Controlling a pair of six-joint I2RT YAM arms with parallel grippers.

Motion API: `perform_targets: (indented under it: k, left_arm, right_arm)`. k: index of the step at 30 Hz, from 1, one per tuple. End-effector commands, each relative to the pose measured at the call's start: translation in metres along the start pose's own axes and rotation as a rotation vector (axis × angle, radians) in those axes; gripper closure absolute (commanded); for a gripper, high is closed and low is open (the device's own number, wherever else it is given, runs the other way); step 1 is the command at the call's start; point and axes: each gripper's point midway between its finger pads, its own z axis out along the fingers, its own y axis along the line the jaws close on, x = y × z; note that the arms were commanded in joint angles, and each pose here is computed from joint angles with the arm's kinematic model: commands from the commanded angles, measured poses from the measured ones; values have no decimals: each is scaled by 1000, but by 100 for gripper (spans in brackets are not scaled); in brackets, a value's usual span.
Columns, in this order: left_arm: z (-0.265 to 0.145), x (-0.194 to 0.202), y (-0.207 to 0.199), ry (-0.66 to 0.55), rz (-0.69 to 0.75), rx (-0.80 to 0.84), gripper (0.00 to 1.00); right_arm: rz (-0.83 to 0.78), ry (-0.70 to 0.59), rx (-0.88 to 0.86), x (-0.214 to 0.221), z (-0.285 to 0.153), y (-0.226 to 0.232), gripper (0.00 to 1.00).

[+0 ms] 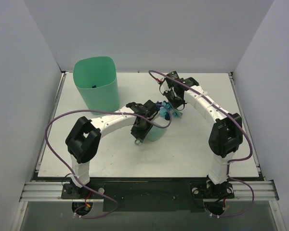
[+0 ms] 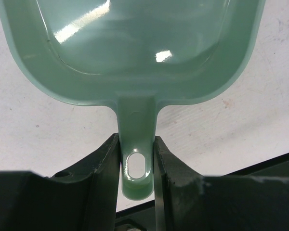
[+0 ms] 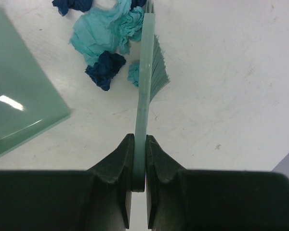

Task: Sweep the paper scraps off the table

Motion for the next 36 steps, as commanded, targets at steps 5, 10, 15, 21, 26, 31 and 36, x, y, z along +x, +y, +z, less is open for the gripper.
perform_targets:
  k: [5,10,15,21,26,31,36]
  left_arm:
    - [0,-28,-2,-4,54,-16,100]
    - [9,-37,4,1,40,-43,100]
    - [20,-42,14,-4,21,-76,100]
    - [24,-48,18,-58,-12,-87,100]
    - [30,-48,25,-95,-48,-98,100]
    - [29,-48,30,-122,-77,-114,100]
    - [24,-57,35,-184,-114,-129,100]
  right_arm:
    - [-37,-13,-208,2,-24,60,100]
    - [-41,-10,-260,5,-30,74,100]
    - [-33,-34,-327,9,-39,85,100]
    - [-15,-53,-379,10,-48,91,100]
    - [7,-70,-402,14,-56,90,100]
    - [39,-93,-384,16,-67,82,100]
    - [76,-112,-378,23,-76,73,100]
